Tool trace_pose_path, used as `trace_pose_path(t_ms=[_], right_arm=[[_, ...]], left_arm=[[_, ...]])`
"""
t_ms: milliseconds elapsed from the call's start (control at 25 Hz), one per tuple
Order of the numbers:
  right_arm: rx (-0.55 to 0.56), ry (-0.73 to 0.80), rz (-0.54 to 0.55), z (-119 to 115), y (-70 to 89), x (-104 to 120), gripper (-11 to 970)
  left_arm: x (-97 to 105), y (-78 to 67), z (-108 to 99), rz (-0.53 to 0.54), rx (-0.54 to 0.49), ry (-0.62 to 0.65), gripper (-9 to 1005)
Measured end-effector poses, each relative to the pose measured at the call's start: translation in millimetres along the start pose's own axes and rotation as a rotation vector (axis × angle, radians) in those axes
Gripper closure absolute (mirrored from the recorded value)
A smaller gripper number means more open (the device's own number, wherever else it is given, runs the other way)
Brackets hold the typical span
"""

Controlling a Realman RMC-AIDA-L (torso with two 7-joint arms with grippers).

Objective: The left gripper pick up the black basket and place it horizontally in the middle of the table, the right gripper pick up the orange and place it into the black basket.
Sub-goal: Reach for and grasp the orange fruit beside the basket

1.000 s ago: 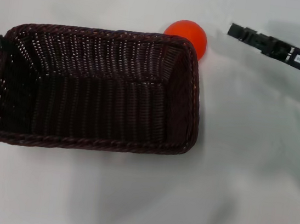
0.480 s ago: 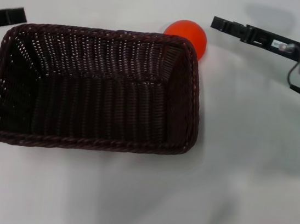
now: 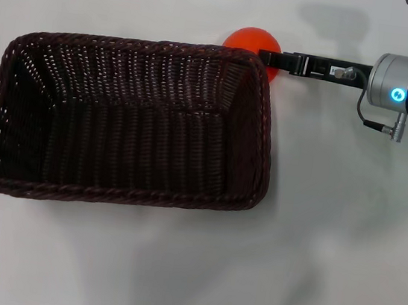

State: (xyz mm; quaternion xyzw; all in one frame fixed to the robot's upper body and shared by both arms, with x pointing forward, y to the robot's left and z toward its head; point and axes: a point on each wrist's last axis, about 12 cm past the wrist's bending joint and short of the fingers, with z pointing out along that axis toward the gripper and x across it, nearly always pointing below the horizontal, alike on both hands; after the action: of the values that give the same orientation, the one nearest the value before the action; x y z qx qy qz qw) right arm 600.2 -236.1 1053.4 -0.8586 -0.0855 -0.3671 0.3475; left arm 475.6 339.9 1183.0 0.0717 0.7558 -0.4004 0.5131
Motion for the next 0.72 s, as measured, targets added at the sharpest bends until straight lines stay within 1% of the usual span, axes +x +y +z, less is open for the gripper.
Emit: trace_pose_path(t_ms=[80, 320, 400, 600, 720], right_arm=[[-0.002, 0.000, 0.000, -1, 0.4, -1, 147], [-0.009, 0.005, 0.008, -2, 2.3, -1, 309], [-0.010, 0.005, 0.006, -1, 1.4, -1, 561], [-0.014, 0.010, -0.002, 3, -0.7, 1, 789], [-0.018, 0.015, -0.005, 3, -1.0, 2, 821]], left_arm=[[2, 1.4, -2, 0.003, 0.014, -0.024, 104], [5, 4.3, -2, -0.012, 0.045, -0.059, 104], [7, 4.9, -1, -0.022, 0.056, -0.068, 104], [11, 6.5, 0, -0.043, 0.085, -0.080, 104], [14, 7.7, 0, -0.056, 0.098, -0.089, 104]])
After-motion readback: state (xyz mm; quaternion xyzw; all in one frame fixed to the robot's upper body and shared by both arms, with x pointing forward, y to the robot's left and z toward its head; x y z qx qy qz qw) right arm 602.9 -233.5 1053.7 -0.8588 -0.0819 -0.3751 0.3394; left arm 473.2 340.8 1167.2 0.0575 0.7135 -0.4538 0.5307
